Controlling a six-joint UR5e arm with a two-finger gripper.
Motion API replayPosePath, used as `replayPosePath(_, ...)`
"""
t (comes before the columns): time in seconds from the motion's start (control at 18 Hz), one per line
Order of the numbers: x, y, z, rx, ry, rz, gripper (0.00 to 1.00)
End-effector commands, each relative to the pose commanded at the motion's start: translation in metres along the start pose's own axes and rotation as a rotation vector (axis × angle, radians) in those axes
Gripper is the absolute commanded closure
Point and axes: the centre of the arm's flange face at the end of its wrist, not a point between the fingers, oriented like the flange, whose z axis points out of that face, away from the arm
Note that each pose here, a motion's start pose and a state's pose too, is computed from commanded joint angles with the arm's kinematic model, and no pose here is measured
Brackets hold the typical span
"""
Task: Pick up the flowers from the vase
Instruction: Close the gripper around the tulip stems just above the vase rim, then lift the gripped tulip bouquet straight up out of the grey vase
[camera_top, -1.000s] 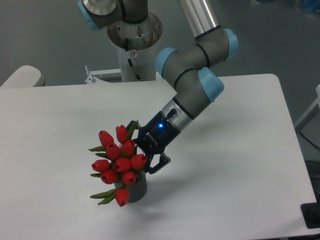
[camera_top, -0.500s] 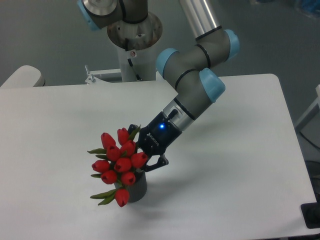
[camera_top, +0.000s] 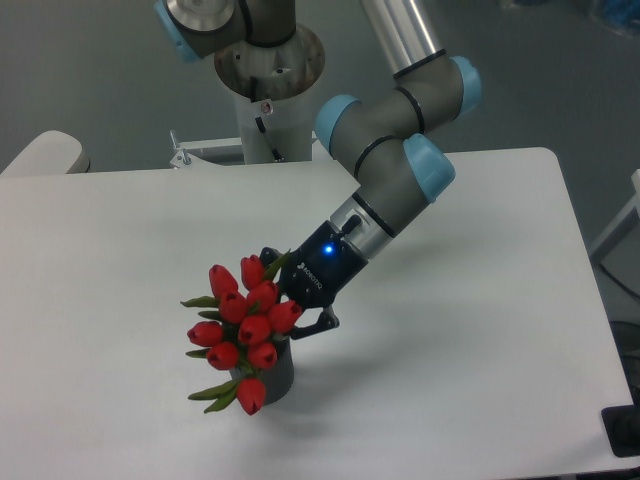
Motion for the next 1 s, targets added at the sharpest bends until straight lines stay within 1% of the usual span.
replayPosePath(0.17, 0.006, -0.016, -0.009, 0.037, -0.002, -0.022, 0.61)
replayPosePath(0.33, 0.009, -0.024, -0.017, 0.045, -0.014, -0.041, 0.61)
replayPosePath(0.56, 0.012, -0.043, -0.030, 0.057, -0.032, -0.062, 0.61)
replayPosePath(0.72, 0.012, -0.052, -0.033, 0.064, -0.034, -0.087, 0.61)
replayPosePath(0.83, 0.014, -0.067, -0.041, 0.070, -0.048, -0.073, 0.61)
replayPosePath(1.0, 0.012, -0.076, -0.046, 0.075, -0.056, -0.070, 0.61)
